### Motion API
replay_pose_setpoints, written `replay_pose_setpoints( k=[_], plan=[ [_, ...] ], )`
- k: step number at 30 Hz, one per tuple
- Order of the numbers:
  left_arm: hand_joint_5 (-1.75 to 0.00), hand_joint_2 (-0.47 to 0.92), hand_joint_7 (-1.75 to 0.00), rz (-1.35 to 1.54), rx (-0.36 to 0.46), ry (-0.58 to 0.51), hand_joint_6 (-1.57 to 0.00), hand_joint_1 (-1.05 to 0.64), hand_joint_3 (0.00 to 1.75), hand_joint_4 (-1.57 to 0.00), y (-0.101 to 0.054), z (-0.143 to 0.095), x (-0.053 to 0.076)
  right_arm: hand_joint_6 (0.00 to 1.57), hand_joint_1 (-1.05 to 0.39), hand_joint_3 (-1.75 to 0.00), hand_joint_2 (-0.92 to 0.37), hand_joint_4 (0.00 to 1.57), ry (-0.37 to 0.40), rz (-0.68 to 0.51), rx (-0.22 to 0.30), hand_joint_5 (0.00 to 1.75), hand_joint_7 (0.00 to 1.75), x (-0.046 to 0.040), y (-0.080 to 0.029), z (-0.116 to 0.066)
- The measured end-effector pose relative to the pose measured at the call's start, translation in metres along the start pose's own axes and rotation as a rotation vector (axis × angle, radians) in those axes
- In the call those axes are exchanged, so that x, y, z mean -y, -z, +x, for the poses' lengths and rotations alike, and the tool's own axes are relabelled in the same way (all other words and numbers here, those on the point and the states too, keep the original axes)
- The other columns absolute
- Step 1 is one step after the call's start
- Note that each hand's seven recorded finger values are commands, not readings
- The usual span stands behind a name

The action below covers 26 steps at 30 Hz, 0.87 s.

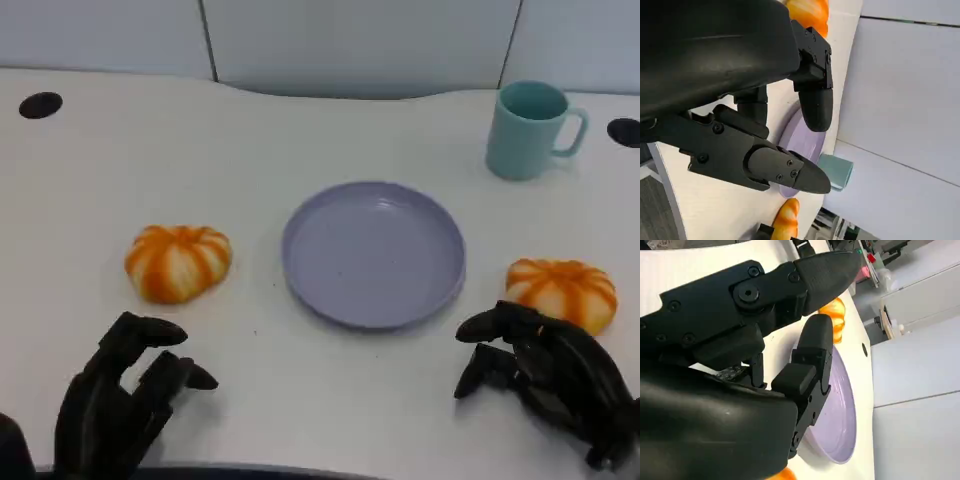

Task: Grasp the bread from the table and place it into the plate.

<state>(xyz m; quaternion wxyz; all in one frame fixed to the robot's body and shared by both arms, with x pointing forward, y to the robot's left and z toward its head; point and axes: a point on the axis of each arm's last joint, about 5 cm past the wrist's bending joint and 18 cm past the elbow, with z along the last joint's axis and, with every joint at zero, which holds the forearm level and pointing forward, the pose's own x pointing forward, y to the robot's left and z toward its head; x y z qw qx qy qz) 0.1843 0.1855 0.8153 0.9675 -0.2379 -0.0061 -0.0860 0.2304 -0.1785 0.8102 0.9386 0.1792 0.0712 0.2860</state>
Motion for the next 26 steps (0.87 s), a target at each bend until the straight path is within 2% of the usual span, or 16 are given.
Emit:
replay_pose_setpoints(
  k=[10, 19, 26],
  plan=[
    [-1.75, 0.92, -1.54, -0.006, -0.006, -0.002, -0.31, -0.64, 0.03, -0.35, 0.0016, -0.0008, -0.0005, 0.77, -0.52, -0.09, -0.92, 0.69, 0.006, 0.010, -0.008, 1.35, 0.86, 0.0000, 0.0006, 0.0001],
    [-1.75, 0.92, -1.62, -0.006, -0.006, 0.001, -0.22, -0.60, 0.03, -0.34, 0.0007, 0.0000, 0.0000, 0.78, -0.52, -0.10, -0.92, 0.68, 0.012, 0.001, -0.008, 1.34, 0.86, -0.0004, -0.0003, 0.0010],
    [-1.75, 0.92, -1.63, -0.008, -0.006, -0.001, -0.22, -0.60, 0.02, -0.35, 0.0004, 0.0002, 0.0000, 0.78, -0.52, -0.09, -0.92, 0.70, 0.004, 0.014, -0.008, 1.34, 0.84, 0.0001, 0.0006, 0.0005]
  ],
)
